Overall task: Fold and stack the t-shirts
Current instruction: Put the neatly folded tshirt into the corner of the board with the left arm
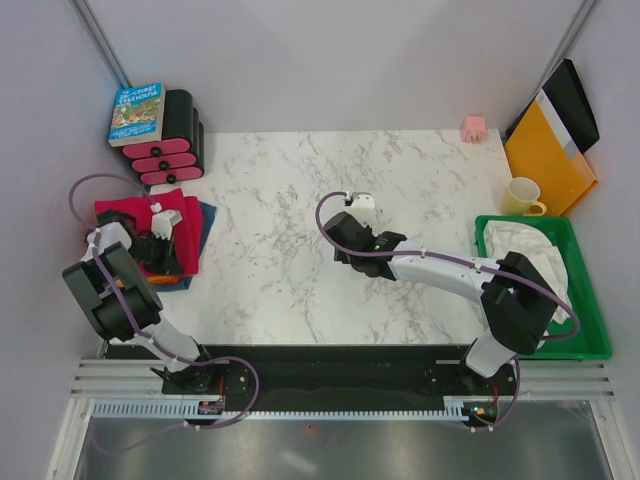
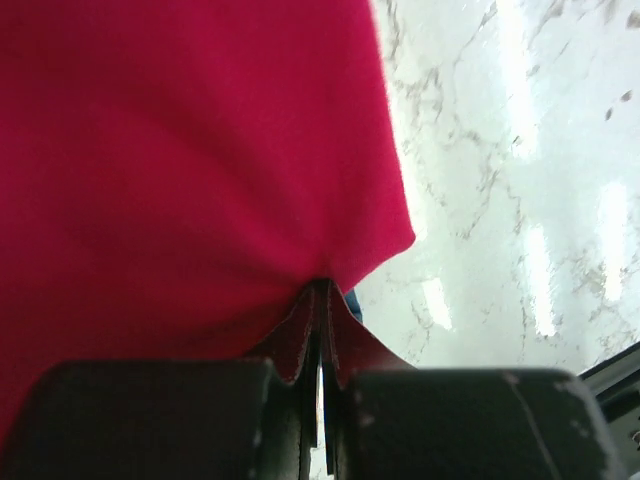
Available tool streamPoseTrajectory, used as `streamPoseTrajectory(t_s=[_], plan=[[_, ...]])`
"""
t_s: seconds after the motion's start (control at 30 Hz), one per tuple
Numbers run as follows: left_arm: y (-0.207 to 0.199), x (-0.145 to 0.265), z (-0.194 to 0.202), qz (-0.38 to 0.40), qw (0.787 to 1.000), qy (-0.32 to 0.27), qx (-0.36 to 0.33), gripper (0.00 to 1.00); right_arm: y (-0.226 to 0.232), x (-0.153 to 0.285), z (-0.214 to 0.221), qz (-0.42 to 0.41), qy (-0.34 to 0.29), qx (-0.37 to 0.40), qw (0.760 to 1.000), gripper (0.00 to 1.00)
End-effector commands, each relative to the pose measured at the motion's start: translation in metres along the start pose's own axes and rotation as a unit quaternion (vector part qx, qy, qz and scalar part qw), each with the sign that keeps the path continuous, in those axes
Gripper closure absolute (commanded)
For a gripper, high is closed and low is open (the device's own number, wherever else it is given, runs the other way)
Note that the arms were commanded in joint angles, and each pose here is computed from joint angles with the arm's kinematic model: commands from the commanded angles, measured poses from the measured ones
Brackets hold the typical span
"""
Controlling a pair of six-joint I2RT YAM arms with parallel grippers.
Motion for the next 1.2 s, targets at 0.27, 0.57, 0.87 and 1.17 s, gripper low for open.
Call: streamPoseTrajectory(t_s=[0.27,0.57,0.87,1.17], plan=[[-0.015,0.090,-0.052,-0.079,0.982,-0.143,-0.096,0.88,0.005,0.009,-0.006,-0.001,-0.017,-0.006,1.000,0.57],[0.034,0.129,-0.115,-0.173,0.963,-0.204,-0.007,0.78,0.007,0.009,0.003,0.001,-0.014,-0.008,1.000,0.57],[0.115,0.085,-0.088,-0.302,0.945,-0.103,0.076,0.87,-0.001,0.013,0.004,0.011,-0.023,-0.006,1.000,0.57],[0.133,0.033,-0.086,-0.294,0.952,-0.052,0.071,0.82,-0.007,0.016,0.005,0.021,-0.020,-0.008,1.000,0.57]])
Point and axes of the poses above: each gripper's point midway between its finger pads, its own x axis back along the fingers, its own y axis along the line the jaws close on, z = x × y, the point moved 7 cm from there along x, back along the fingers, and after that the axes turned 2 degrees about -x, right-handed, at the moved point
